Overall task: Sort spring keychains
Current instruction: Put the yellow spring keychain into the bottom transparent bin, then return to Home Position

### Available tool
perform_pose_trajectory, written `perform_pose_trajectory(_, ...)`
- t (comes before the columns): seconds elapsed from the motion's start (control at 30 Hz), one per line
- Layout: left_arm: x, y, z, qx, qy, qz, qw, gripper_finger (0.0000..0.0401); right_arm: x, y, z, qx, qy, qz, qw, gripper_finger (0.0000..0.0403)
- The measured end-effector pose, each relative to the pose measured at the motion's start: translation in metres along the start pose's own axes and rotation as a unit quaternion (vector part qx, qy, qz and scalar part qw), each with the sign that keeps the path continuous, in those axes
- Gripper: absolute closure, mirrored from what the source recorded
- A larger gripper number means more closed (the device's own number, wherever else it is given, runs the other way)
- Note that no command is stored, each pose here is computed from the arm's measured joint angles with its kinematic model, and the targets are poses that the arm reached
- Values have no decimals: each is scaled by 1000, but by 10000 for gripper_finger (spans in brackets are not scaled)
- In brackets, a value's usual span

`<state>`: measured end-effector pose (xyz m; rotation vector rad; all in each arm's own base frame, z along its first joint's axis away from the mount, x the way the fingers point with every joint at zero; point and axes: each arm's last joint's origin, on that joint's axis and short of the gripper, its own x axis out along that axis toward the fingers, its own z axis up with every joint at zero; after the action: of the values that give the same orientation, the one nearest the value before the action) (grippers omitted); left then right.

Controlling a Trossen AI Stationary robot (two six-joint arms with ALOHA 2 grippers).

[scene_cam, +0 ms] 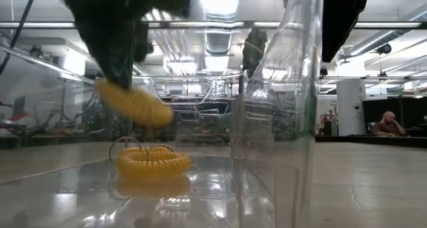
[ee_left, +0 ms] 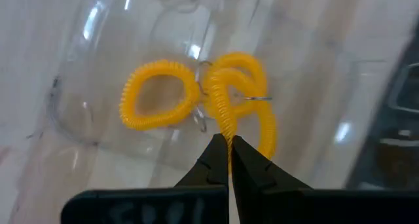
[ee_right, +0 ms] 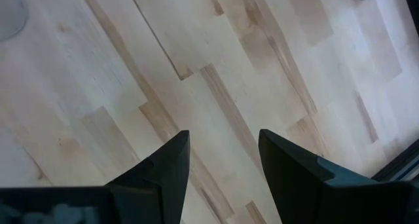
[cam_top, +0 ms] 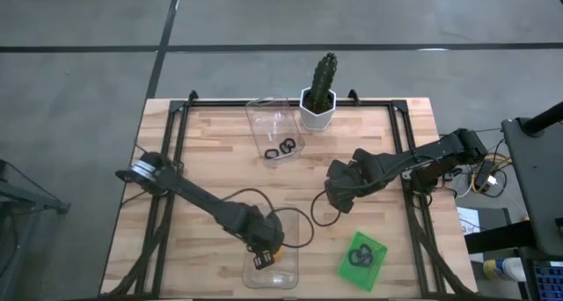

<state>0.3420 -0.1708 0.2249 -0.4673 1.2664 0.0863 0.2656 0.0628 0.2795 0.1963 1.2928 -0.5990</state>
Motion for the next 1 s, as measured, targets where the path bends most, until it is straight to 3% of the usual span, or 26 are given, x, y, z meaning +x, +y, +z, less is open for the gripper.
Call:
perform_pose_trajectory(0.2, 26, 9, 8, -8, 37, 11, 999, 396, 0, 0, 0, 2, 0, 0, 1000, 225)
perform_pose_trajectory(0.4, 18, 18, 20, -32, 25, -3, 999, 349, 0, 0, 0, 7, 1, 2, 1000, 225)
perform_pose_trajectory(0.6, -26, 20, 30, -69, 0, -35, 997, 293, 0, 0, 0, 8, 3, 2, 1000, 225)
perform_pose_trajectory(0.77, -82, 15, 34, -53, -67, -83, 993, 286, -2, 0, -2, 1, 16, 20, 1000, 226)
perform_pose_trajectory(0.87, -113, 17, 31, -28, -135, -94, 986, 294, -6, 1, -1, -10, 13, 61, 998, 235)
perform_pose_trajectory(1.0, -145, 28, 21, -15, -244, -113, 963, 312, -19, 4, 4, -4, -93, 151, 984, 269)
